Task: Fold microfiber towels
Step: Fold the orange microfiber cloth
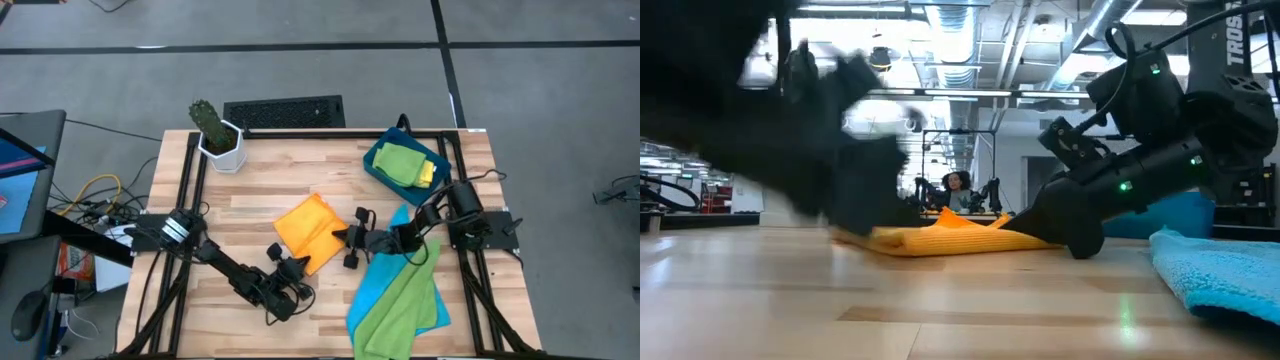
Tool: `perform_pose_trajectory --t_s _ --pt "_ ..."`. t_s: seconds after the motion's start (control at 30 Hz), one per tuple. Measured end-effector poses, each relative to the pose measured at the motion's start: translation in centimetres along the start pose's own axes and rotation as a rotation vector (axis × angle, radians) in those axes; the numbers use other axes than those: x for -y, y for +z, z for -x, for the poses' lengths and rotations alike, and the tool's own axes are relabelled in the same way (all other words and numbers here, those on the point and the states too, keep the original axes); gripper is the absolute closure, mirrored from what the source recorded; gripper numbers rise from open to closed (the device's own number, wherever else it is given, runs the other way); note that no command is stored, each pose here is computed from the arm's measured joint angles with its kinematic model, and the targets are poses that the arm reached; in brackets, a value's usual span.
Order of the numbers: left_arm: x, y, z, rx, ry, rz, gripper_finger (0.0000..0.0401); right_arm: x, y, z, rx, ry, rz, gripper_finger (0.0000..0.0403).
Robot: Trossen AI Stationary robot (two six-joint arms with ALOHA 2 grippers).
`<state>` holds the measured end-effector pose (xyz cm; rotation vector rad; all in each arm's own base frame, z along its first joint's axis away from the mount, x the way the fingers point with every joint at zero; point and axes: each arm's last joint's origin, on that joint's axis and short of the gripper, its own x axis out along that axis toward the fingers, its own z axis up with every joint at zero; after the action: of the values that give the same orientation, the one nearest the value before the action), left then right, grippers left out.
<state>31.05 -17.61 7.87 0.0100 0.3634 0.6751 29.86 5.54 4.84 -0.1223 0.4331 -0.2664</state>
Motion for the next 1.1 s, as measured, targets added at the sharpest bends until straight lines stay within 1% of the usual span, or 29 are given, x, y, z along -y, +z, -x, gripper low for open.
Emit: perform_pose_trajectory --t_s 0.13,0.2,0.27,0.3,0.37,0.5,0.57,0.67,0.8,0.87,0.97,1.1 --pt "-0.9 4.8 1.7 0.066 0.015 -0.085 0.0401 0.1 0.0 0.0 -0.006 0.000 0.001 0.0380" --pt "-1.7 6.5 2.4 0.081 0.029 -0.137 0.0401 0.1 0.0 0.0 -0.008 0.000 0.007 0.0382" --pt "-2.4 7.4 2.8 0.093 0.061 -0.158 0.0401 0.1 0.0 0.0 -0.006 0.000 0.008 0.0382" --pt "-2.8 7.3 2.8 0.093 0.081 -0.163 0.0401 0.1 0.0 0.0 -0.002 0.000 0.007 0.0381" --pt "-3.9 5.8 2.1 0.069 0.111 -0.137 0.0401 0.1 0.1 0.1 0.012 0.000 0.007 0.0376" --pt "-6.8 2.3 0.7 -0.032 0.110 0.021 0.0401 0.4 1.2 0.4 0.041 -0.011 0.015 0.0360" --pt "-8.1 0.8 0.7 -0.044 0.130 0.088 0.0401 0.6 2.3 0.8 0.065 -0.018 0.027 0.0353" --pt "-9.3 -0.3 0.8 -0.031 0.163 0.175 0.0401 0.6 3.8 1.5 0.102 -0.011 0.031 0.0346" --pt "-10.6 -1.5 0.6 -0.050 0.185 0.272 0.0401 0.5 4.8 2.2 0.121 0.009 0.017 0.0344" --pt "-10.8 -1.8 0.7 -0.081 0.171 0.287 0.0401 -0.1 4.9 2.4 0.125 0.028 0.021 0.0344" --pt "-10.6 -1.9 0.8 -0.107 0.146 0.264 0.0401 -1.0 4.8 2.9 0.133 0.065 0.030 0.0344" --pt "-10.7 -2.2 0.5 -0.105 0.163 0.233 0.0401 -1.8 4.4 3.3 0.123 0.088 0.021 0.0344"
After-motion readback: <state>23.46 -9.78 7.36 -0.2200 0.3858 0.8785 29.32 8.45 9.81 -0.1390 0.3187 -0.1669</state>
